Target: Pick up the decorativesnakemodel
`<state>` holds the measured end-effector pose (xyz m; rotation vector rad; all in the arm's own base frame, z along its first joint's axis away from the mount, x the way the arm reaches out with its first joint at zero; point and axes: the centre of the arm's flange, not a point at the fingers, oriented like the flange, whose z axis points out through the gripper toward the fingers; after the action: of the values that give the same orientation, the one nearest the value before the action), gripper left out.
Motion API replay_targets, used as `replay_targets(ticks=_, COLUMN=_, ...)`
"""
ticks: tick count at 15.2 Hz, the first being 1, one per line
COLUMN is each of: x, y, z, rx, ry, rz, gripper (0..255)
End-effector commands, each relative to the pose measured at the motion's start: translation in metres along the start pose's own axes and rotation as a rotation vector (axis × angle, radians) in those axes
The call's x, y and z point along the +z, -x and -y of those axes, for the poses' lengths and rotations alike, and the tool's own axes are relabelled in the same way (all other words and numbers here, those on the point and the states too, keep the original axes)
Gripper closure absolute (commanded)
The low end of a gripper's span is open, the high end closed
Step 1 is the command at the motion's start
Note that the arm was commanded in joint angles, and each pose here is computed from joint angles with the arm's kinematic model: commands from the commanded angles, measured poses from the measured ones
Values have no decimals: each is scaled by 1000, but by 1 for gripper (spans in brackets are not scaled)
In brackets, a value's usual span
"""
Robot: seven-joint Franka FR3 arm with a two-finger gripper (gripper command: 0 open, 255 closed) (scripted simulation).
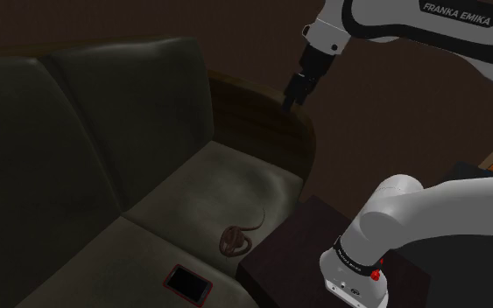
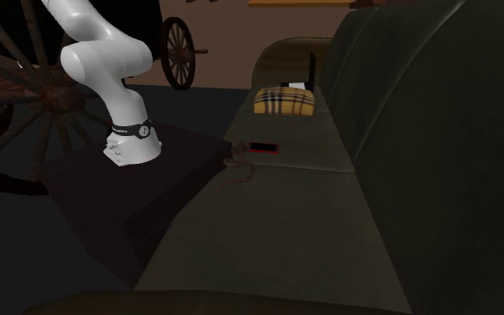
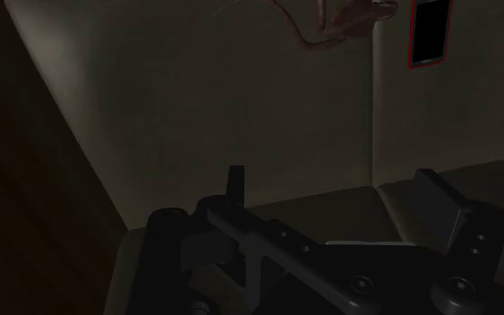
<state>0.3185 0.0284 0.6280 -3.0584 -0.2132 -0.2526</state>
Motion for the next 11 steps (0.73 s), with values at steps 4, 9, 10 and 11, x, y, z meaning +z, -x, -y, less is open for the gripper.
replay_targets(ticks=4, x=39, y=-1, z=4, rx=-51, ry=-1, rz=13, gripper=0)
replay_targets(ticks=9, x=105, y=0, z=10, rx=-137, ry=-2, rz=35, gripper=0)
replay_targets(ticks=10, x=118, y=0, z=11, rx=-154, ry=-2, rz=40, gripper=0)
replay_targets(ticks=11, x=131, y=0, z=13, rx=-171, ry=-2, rz=44, gripper=0)
